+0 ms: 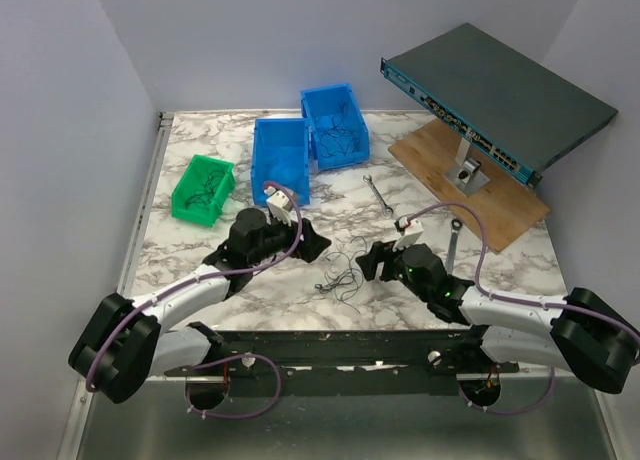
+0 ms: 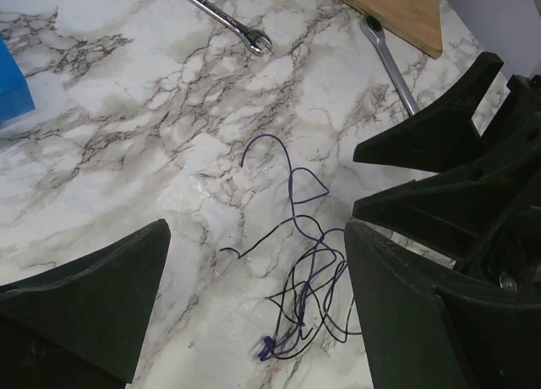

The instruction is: Untangle the cables

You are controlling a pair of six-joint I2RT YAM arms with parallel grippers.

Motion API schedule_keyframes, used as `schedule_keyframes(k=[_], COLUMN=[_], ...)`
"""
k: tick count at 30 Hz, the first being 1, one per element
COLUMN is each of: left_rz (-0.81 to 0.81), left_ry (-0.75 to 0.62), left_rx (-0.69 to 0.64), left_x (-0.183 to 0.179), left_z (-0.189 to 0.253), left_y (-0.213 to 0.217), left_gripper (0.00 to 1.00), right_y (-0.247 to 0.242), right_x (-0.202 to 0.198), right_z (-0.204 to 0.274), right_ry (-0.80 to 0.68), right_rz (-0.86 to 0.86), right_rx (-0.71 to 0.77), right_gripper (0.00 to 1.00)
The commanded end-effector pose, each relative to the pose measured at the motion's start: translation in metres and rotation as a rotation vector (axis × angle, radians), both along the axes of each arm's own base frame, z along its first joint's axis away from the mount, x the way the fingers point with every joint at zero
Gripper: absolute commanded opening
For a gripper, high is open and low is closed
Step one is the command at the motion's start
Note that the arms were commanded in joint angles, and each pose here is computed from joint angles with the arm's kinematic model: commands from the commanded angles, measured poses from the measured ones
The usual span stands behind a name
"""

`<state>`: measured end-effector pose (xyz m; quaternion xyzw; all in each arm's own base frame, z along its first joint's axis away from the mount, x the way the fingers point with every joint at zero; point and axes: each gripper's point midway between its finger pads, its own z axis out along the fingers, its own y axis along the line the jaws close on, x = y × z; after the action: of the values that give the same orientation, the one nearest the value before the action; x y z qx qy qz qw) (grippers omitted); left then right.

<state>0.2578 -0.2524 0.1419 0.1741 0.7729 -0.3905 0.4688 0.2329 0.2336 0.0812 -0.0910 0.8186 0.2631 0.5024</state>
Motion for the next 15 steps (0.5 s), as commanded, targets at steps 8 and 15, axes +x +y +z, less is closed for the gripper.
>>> schedule_keyframes(k=[8,15], left_rz=[-0.099,-0.137], left_ry=[0.153,0.235], left_rx=[0.121,0.161], left_x=[0.003,0.005], left_z=[-0.035,-0.05], left_y=[-0.025,-0.035], left_gripper=[0.83,0.77], right_y=[-0.006,0.008], right_x=[0.01,0.016], right_z=[-0.013,-0.026], right_ry=[0.083,0.143], right_rz=[-0.117,-0.103], right_rx=[-0.013,-0.024], right_gripper=[0.71,0.69])
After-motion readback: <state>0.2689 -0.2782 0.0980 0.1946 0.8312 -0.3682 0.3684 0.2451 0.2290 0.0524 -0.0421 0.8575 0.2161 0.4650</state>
